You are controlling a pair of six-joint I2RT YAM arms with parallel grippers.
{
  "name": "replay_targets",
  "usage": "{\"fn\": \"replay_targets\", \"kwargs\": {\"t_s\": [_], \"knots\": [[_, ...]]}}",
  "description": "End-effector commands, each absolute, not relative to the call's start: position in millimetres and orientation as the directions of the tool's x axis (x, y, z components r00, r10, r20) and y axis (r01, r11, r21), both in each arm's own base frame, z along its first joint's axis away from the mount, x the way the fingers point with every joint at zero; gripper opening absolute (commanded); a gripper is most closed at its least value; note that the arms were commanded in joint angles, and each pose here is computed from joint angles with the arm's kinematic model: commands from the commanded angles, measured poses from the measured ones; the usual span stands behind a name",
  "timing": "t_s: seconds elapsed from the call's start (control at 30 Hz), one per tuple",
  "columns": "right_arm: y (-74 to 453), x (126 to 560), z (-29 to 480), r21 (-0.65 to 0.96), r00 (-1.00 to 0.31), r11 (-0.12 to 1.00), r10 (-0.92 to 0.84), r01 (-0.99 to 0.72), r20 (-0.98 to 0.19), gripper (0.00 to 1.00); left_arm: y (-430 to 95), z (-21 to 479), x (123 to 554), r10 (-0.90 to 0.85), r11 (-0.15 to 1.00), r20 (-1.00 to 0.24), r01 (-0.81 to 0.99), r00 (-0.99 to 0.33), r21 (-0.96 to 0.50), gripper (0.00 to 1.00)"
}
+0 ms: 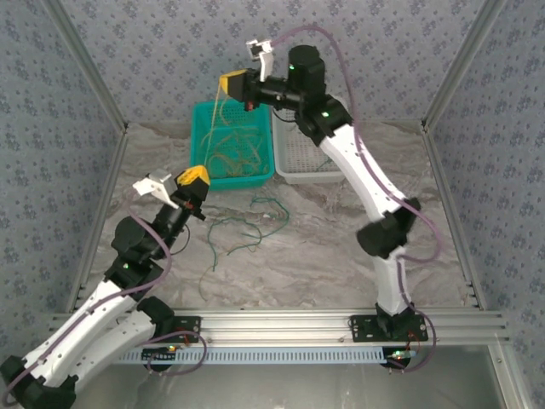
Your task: Untangle the cables
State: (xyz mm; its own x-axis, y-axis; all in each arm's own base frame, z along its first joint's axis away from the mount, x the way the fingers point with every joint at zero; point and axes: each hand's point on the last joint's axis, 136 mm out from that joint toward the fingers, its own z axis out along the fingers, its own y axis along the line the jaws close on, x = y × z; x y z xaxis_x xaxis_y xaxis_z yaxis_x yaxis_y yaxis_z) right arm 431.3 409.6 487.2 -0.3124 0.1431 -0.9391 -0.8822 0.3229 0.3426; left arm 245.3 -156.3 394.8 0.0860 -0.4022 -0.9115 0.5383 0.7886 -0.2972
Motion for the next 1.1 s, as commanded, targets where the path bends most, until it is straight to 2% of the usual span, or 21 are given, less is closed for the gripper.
{"fn": "replay_targets", "kwargs": {"t_s": [0.0,0.1,0.2,0.37,0.43,0.53,0.57,0.63,0.73,0.8,0.9,1.07], "knots": [[357.0,504.2,506.2,0.384,-0.255,0.485,0.312,-0.785,-0.915,0.00,-162.5,374.5,261.3,-0.275,0.847,-0.958,0.492,0.080,-0.202,0.00],[372.2,528.5,468.2,0.375,-0.258,0.514,0.287,-0.772,-0.923,0.00,-165.7,352.9,292.5,-0.216,0.880,-0.975,0.443,0.055,-0.170,0.00],[385.1,546.3,423.9,0.304,-0.223,0.611,0.208,-0.731,-0.953,0.00,-162.3,327.9,325.4,-0.215,0.893,-0.977,0.403,-0.011,-0.201,0.00],[394.7,564.8,342.6,0.254,-0.288,0.717,0.078,-0.650,-0.955,0.00,-147.1,287.1,375.9,-0.186,0.926,-0.977,0.315,-0.101,-0.209,0.00],[396.6,565.2,313.0,0.255,-0.346,0.726,0.025,-0.639,-0.938,0.14,-138.7,280.2,392.3,-0.199,0.932,-0.971,0.282,-0.130,-0.229,0.00],[391.2,566.3,270.7,0.255,-0.437,0.763,-0.039,-0.594,-0.899,0.46,-128.4,272.8,414.2,-0.204,0.942,-0.966,0.237,-0.161,-0.239,0.00],[387.8,565.9,258.1,0.252,-0.465,0.777,-0.058,-0.576,-0.883,0.53,-127.7,267.7,421.8,-0.195,0.945,-0.964,0.228,-0.181,-0.234,0.00],[381.7,561.6,244.9,0.253,-0.507,0.789,-0.085,-0.561,-0.858,0.58,-132.3,260.5,434.3,-0.181,0.945,-0.961,0.233,-0.211,-0.229,0.00],[375.8,549.3,246.9,0.208,-0.516,0.802,-0.141,-0.559,-0.845,0.66,-138.6,252.2,452.5,-0.174,0.945,-0.952,0.228,-0.253,-0.233,0.00],[354.4,545.4,254.4,0.128,-0.523,0.870,-0.163,-0.475,-0.837,0.68,-142.2,249.3,462.9,-0.171,0.946,-0.946,0.222,-0.275,-0.235,0.00],[331.2,526.2,280.0,0.150,-0.530,0.894,-0.108,-0.422,-0.841,0.68,-150.0,240.3,483.7,-0.154,0.949,-0.931,0.214,-0.330,-0.233,0.00],[316.9,459.6,335.7,0.137,-0.399,0.877,-0.066,-0.461,-0.915,0.69,-161.9,204.0,523.0,-0.132,0.957,-0.879,0.172,-0.458,-0.234,0.00]]}}
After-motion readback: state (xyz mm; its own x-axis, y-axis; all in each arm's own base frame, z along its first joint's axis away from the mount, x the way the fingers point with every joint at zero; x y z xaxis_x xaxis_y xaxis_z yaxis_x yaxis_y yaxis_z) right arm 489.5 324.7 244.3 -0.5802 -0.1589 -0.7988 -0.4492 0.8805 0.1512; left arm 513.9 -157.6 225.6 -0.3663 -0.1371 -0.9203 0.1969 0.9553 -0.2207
